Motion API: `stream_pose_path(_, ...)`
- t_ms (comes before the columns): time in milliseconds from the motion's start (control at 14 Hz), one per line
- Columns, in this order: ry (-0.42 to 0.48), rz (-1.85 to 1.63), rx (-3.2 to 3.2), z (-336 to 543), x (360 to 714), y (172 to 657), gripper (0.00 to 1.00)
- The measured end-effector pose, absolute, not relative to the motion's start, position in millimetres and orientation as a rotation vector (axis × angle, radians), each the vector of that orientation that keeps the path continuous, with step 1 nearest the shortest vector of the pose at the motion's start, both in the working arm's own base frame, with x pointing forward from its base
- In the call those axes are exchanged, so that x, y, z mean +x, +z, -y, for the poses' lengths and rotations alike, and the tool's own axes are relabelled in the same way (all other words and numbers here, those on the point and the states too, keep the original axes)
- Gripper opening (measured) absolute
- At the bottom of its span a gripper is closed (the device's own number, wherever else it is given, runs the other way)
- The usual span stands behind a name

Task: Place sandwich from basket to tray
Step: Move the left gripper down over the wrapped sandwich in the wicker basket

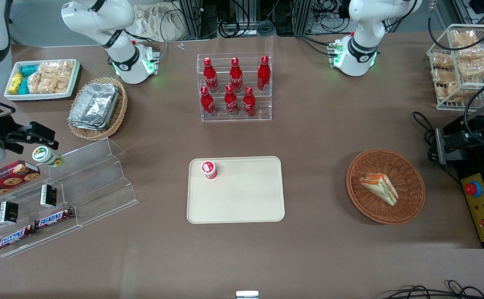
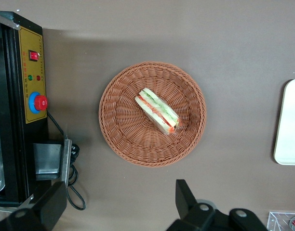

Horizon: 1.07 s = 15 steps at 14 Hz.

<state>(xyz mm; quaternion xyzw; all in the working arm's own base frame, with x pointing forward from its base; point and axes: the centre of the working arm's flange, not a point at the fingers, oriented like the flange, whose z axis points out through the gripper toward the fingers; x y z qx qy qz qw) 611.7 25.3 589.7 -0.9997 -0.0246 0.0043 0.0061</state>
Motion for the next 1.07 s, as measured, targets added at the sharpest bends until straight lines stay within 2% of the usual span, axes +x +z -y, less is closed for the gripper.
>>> stream_pose_path(429,0.017,0.074,-3.129,-24,612,588,1.00)
stream_pose_path(643,0.048,0.063,-3.130,-21,614,577,1.00)
stream_pose_path(1071,0.056,0.210,-3.128,4,623,505,1.00)
